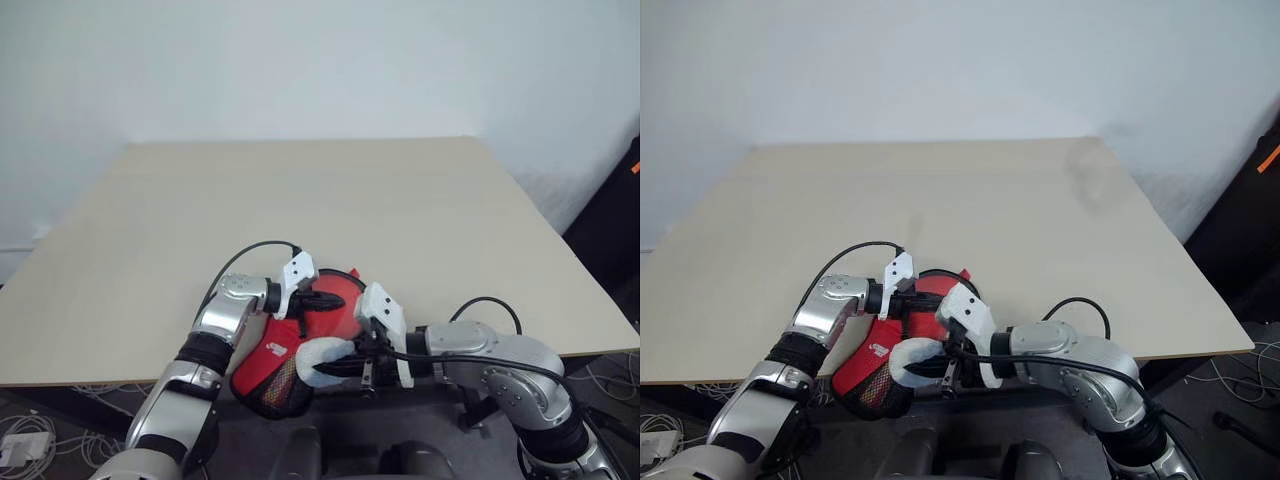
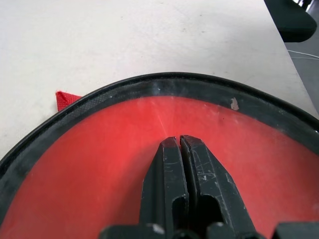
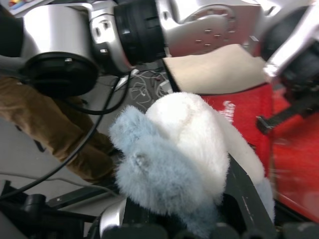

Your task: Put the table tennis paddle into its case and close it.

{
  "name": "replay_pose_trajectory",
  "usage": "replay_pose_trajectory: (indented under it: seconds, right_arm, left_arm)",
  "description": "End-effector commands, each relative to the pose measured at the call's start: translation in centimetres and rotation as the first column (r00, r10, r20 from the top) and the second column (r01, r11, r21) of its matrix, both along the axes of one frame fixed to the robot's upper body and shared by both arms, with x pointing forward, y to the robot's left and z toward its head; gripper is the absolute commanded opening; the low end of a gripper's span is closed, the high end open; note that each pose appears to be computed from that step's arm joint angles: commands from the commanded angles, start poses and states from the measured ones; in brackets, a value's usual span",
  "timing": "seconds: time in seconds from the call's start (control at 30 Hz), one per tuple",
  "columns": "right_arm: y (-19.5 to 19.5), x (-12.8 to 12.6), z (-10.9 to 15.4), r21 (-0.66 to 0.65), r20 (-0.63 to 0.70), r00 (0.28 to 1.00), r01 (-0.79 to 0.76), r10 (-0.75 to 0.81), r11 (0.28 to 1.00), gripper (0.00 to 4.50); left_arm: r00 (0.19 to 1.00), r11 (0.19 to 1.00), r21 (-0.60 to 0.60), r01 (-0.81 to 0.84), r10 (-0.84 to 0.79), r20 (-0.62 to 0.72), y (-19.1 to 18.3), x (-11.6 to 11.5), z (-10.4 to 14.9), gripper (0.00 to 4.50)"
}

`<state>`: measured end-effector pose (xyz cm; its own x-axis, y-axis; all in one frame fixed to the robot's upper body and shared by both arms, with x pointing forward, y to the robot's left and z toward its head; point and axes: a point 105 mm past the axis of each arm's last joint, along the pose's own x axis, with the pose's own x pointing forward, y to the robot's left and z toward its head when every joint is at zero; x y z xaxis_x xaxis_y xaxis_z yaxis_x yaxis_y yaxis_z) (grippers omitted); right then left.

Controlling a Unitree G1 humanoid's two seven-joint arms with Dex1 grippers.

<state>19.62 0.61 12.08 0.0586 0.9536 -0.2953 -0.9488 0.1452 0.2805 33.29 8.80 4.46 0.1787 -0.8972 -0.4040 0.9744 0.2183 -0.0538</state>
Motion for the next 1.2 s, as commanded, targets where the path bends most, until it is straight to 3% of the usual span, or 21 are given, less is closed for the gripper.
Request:
replay_pose_trajectory:
  seconds: [0.03,0.33,0.77,0.9,1.17,1.2]
  right_arm:
    - [1.8,-3.3,2.8,0.118,0.045,0.983,-0.179,0.175,0.977,0.37]
    - [2.6,-5.2,3.7,0.171,0.030,0.962,-0.273,0.272,0.947,0.37]
    - [1.6,-3.6,2.0,0.091,0.036,0.973,-0.230,0.228,0.969,0.37]
    - [1.1,-2.2,1.7,0.061,0.043,0.982,-0.184,0.181,0.981,1.55]
    - [-1.6,-0.2,3.4,0.057,0.092,0.987,-0.140,0.135,0.989,4.45]
    - [-2.2,0.5,3.9,0.065,0.100,0.988,-0.121,0.114,0.991,4.48]
  left_arm:
    - [0.993,0.993,0.108,0.044,-0.031,-0.118,-0.1,-1.6,-3.5,0.00]
    - [0.991,0.990,0.114,0.084,-0.070,-0.117,-0.7,-1.1,-2.9,0.00]
    - [0.990,0.987,0.121,0.107,-0.094,-0.107,-1.3,-0.8,-3.1,0.00]
    - [0.992,0.988,0.117,0.099,-0.088,-0.092,-1.4,-0.5,-3.0,0.00]
    - [0.998,0.997,0.075,0.009,-0.004,-0.059,-0.8,0.2,-2.6,0.00]
    - [0.999,0.998,0.067,-0.015,0.018,-0.050,-0.4,0.4,-2.4,0.00]
